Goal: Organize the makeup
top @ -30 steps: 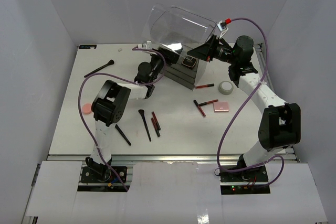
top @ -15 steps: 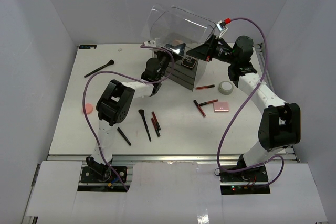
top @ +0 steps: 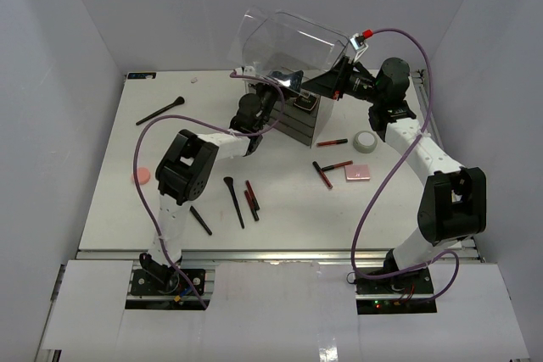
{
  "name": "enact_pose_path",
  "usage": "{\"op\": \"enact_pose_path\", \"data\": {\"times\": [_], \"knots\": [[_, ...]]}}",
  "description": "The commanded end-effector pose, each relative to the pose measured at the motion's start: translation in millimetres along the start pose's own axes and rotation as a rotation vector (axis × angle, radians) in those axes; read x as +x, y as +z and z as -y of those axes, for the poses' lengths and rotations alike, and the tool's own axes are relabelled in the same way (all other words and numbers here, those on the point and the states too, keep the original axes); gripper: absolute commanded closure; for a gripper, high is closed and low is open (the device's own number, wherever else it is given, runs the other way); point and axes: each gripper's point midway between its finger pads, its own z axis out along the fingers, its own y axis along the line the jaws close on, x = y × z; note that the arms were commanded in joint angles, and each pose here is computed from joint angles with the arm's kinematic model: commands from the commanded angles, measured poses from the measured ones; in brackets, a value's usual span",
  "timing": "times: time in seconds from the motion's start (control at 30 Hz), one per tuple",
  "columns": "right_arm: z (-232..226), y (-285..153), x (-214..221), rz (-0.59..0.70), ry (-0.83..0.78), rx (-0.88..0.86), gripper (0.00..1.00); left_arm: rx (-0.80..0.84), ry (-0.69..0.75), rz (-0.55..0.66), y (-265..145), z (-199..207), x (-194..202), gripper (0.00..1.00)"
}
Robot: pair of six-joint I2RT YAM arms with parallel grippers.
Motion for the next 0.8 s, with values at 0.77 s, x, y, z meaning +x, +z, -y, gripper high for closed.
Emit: {"op": "enact_pose_path", "data": {"times": [0.77], "knots": [[-37,-10,-2,-0.021,-0.148,-0.052,0.91,0.061,-0.133,-0.082,-111,35,-54,0.24]]}}
